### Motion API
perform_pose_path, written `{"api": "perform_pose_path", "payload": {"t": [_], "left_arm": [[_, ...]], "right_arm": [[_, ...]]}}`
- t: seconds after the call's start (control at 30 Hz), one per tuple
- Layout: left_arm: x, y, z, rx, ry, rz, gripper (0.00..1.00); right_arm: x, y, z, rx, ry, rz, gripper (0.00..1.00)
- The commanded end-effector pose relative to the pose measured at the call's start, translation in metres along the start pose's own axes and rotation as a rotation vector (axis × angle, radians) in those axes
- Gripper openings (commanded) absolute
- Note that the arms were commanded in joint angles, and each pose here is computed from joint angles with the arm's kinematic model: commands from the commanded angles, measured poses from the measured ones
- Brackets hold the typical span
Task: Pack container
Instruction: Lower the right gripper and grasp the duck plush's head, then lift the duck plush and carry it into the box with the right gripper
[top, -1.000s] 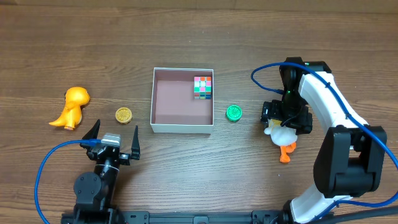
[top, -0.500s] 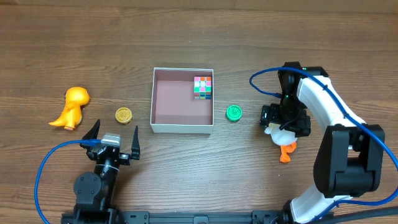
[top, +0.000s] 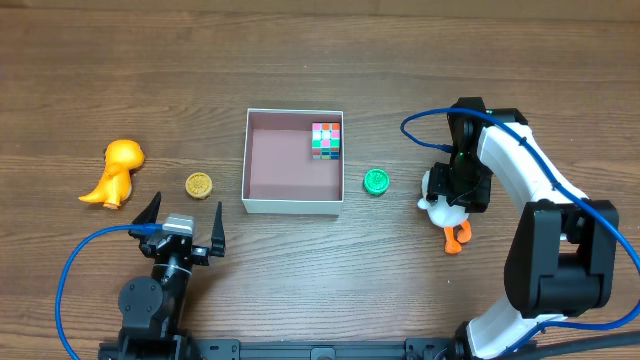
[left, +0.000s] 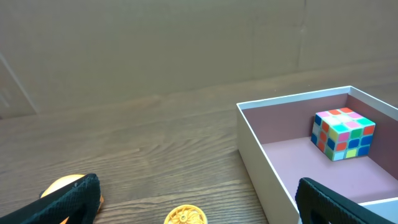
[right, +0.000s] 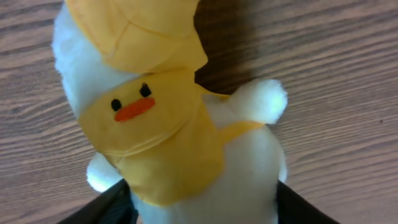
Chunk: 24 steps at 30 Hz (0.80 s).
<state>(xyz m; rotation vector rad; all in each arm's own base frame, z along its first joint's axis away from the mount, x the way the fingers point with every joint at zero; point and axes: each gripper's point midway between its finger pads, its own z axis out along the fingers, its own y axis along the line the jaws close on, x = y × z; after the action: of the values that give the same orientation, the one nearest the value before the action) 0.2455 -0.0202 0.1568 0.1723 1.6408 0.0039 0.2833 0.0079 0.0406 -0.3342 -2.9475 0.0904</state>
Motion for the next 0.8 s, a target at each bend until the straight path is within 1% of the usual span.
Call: {"api": "perform_pose_path", "payload": {"t": [0.0, 0.07, 0.27, 0.3, 0.37, 0.47, 0.53, 0.63, 0.77], "left_arm": [[0.001, 0.004, 0.000, -0.020, -0.003, 0.015, 1.00], [0.001, 0.004, 0.000, -0.020, -0.002, 0.015, 1.00], [0.001, 0.004, 0.000, -0.020, -0.003, 0.015, 1.00], [0.001, 0.004, 0.000, -0.020, -0.002, 0.015, 1.00], [0.001, 0.004, 0.000, -0.020, -0.002, 0.015, 1.00], [0.001, 0.004, 0.000, -0.020, -0.003, 0.015, 1.00], [0.001, 0.004, 0.000, -0.020, -0.003, 0.015, 1.00], [0.001, 0.004, 0.000, -0.020, -0.002, 0.015, 1.00], [0.001, 0.004, 0.000, -0.020, -0.003, 0.015, 1.00]], "right_arm": [[0.000, 0.002, -0.006, -0.016, -0.023, -0.002, 0.51], [0.000, 0.002, -0.006, -0.016, -0.024, -0.001, 0.44], [-0.004, 0.005, -0.013, -0.030, -0.035, 0.002, 0.44], [-0.005, 0.007, -0.017, -0.042, -0.038, 0.002, 0.42], [-0.010, 0.014, -0.030, -0.084, -0.050, 0.001, 0.34], [-0.020, 0.028, -0.058, -0.165, -0.085, -0.003, 0.33], [-0.027, 0.039, -0.086, -0.231, -0.118, -0.009, 0.32], [-0.031, 0.050, -0.122, -0.301, -0.157, -0.014, 0.29], [-0.028, 0.064, -0.164, -0.391, -0.188, 0.007, 0.28]]}}
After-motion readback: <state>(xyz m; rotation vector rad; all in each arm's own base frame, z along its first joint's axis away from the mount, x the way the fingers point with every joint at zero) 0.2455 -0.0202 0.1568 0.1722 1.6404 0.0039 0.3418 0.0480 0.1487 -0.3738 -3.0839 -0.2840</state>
